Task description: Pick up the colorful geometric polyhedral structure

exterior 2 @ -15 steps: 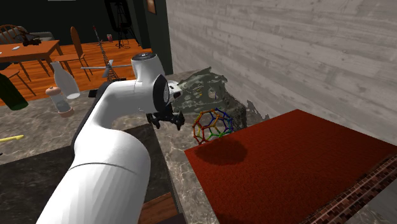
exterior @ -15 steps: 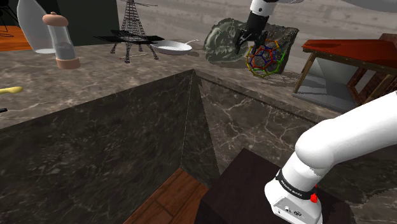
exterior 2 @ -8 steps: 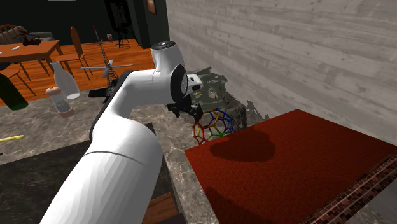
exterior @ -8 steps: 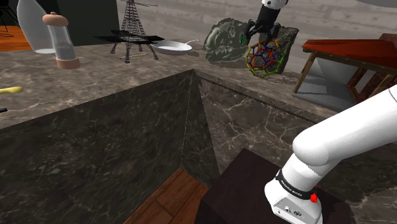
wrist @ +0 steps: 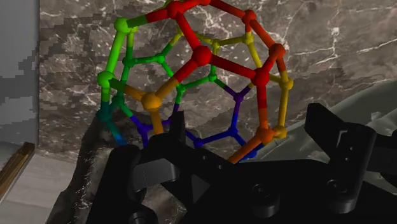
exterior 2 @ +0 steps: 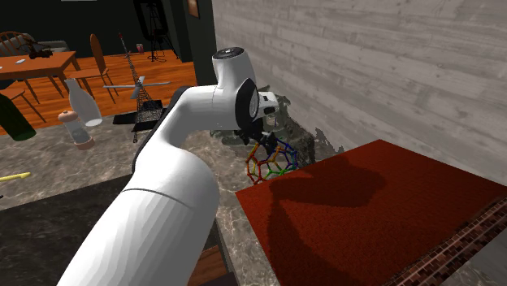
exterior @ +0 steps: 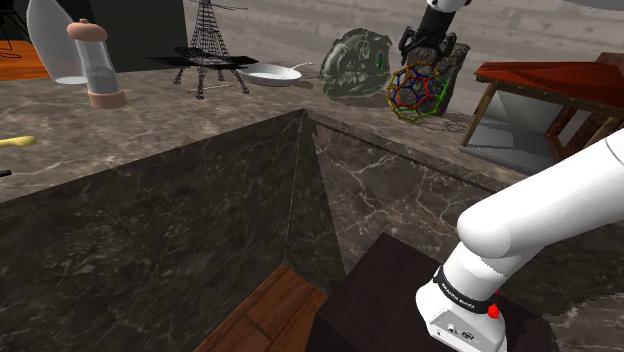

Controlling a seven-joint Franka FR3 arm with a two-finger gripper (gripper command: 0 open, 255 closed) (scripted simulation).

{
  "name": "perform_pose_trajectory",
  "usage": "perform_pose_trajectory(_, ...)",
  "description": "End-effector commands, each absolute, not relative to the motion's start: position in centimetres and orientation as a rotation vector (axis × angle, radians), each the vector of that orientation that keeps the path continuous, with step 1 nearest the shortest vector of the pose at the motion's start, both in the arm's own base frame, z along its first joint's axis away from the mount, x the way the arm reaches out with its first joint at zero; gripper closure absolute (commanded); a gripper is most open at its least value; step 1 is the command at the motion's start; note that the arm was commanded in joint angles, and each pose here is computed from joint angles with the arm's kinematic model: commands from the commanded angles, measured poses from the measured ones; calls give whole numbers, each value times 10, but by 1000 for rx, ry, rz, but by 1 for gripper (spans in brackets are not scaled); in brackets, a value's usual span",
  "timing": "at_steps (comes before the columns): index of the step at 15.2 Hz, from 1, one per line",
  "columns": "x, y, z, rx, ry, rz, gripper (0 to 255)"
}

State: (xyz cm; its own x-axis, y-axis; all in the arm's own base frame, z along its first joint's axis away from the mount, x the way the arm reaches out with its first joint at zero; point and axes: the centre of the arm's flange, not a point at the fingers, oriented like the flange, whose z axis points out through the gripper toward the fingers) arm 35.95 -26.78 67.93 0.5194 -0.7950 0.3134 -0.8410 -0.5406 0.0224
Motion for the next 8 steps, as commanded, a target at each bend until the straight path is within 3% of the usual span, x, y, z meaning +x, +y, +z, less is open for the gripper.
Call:
perform_pose_trajectory(1,360,-268,670,2583,-1409,401,0)
perform_pose_trajectory(6,360,-268,651,2583,-1409,401,0)
perform_pose_trajectory(7,359,-269,653,2583,-1409,400,255)
perform_pose_trajectory(8,360,-266,652,2583,-1409,400,255)
